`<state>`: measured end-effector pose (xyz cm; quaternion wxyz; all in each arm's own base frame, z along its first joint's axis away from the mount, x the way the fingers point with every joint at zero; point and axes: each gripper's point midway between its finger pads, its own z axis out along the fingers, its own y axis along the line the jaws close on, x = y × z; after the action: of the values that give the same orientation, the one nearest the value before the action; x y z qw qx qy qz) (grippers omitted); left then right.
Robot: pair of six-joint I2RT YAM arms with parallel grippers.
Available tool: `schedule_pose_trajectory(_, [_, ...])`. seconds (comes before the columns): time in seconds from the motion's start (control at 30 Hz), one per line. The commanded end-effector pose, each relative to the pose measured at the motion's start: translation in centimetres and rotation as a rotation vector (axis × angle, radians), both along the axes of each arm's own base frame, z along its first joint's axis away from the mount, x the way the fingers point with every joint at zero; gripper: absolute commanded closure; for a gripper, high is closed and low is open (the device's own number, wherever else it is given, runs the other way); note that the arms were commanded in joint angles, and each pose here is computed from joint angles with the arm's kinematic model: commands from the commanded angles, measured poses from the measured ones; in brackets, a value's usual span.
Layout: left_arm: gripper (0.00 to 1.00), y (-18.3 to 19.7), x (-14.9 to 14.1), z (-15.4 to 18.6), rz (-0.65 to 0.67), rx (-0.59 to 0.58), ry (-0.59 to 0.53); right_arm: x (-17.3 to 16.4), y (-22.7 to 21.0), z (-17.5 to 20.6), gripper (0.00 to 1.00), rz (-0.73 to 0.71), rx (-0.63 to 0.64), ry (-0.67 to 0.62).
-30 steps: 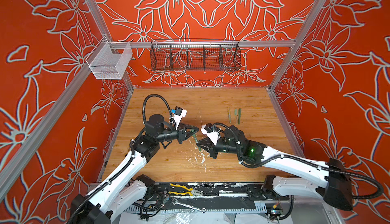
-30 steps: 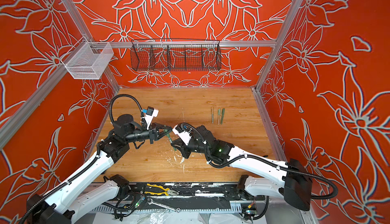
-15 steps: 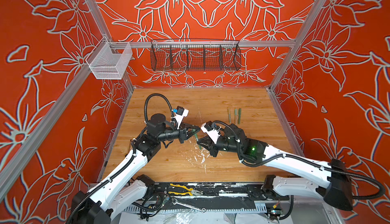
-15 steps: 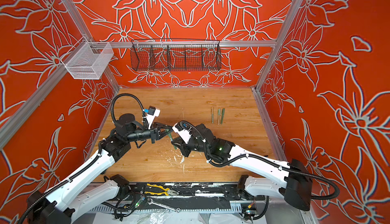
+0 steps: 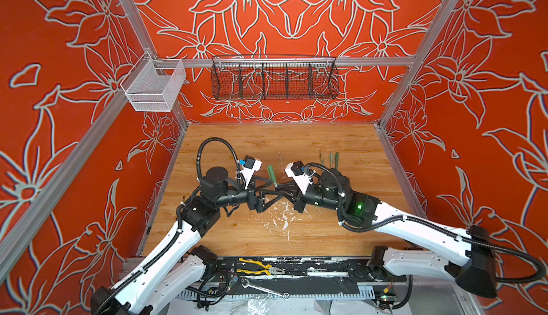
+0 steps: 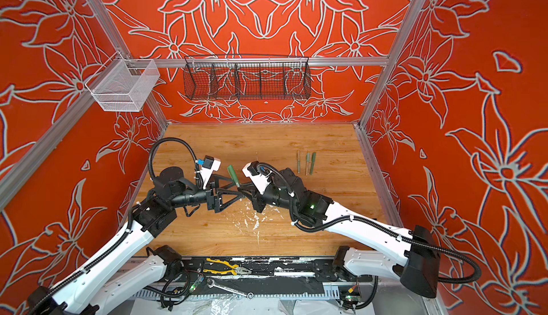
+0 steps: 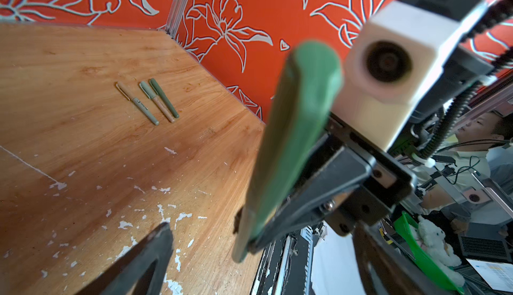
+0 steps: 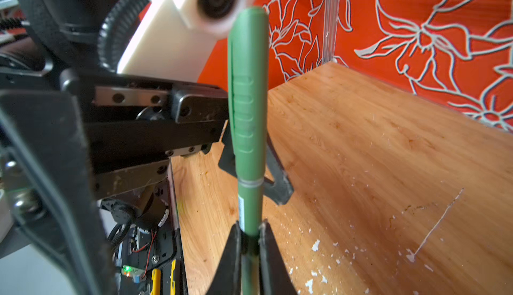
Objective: Insert pens into pen caps
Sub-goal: Put on the pen cap to the pen.
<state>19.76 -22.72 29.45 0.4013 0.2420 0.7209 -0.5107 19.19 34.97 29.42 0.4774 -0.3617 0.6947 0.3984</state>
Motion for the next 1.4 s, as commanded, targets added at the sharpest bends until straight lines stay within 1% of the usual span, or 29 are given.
schedule_pose_trajectory(0.0, [0.02, 0.3, -0.2, -0.6, 0.007, 0.006, 0.009, 0.2, 0.1, 2.5, 1.00, -0.002, 0.068, -0.038])
schedule_pose_trajectory(0.07, [0.04, 0.3, -0.2, -0.6, 0.006, 0.005, 0.009, -0.2, 0.2, 2.7, 1.00, 0.018, 0.071, -0.035])
schedule_pose_trajectory(0.2, [0.09, 0.3, -0.1, -0.4, 0.006, 0.001, 0.001, -1.1, 0.6, 2.8, 1.00, 0.076, 0.075, -0.030])
schedule_pose_trajectory(0.3, [0.17, 0.6, 0.0, 0.4, 0.021, -0.011, -0.026, -2.0, 1.0, 2.5, 1.00, 0.134, 0.067, -0.017])
schedule_pose_trajectory(0.4, [0.32, 1.1, 0.2, 1.0, 0.033, -0.025, -0.042, -2.3, 1.0, 2.2, 1.00, 0.151, 0.064, -0.005])
schedule_pose_trajectory(0.53, [0.57, 1.0, 0.3, 1.0, 0.009, -0.030, -0.034, -2.6, 0.9, 2.1, 1.00, 0.159, 0.060, 0.003])
schedule_pose_trajectory(0.63, [0.69, 0.5, 0.0, 1.0, -0.035, -0.040, -0.022, -2.6, 1.0, 2.4, 1.00, 0.162, 0.068, 0.004])
schedule_pose_trajectory(0.7, [0.74, 0.3, -0.2, 1.0, -0.064, -0.050, -0.014, -2.4, 1.0, 2.5, 1.00, 0.155, 0.068, 0.008])
schedule_pose_trajectory(0.73, [0.80, 0.1, -0.4, 1.1, -0.077, -0.053, -0.013, -2.4, 1.1, 2.5, 1.00, 0.153, 0.069, 0.009])
schedule_pose_trajectory(0.87, [0.93, 0.1, -0.5, 1.1, -0.087, -0.055, -0.013, -2.2, 1.5, 2.9, 1.00, 0.158, 0.076, 0.024])
schedule_pose_trajectory(1.0, [0.99, 0.3, -0.5, 1.1, -0.072, -0.053, -0.024, -2.3, 1.7, 3.0, 1.00, 0.163, 0.085, 0.044])
schedule_pose_trajectory(1.1, [1.00, 0.3, -0.5, 1.1, -0.068, -0.052, -0.030, -2.5, 2.0, 2.7, 0.85, 0.180, 0.079, 0.064])
schedule_pose_trajectory(1.17, [1.00, 0.3, -0.5, 1.1, -0.066, -0.051, -0.030, -2.4, 2.3, 2.3, 0.77, 0.186, 0.068, 0.080])
schedule_pose_trajectory(1.27, [1.00, 0.4, -0.5, 1.1, -0.065, -0.050, -0.034, -2.3, 2.7, 2.0, 0.67, 0.193, 0.054, 0.098])
schedule_pose_trajectory(1.37, [1.00, 0.4, -0.6, 1.2, -0.064, -0.053, -0.038, -2.1, 3.1, 2.0, 0.63, 0.190, 0.058, 0.101])
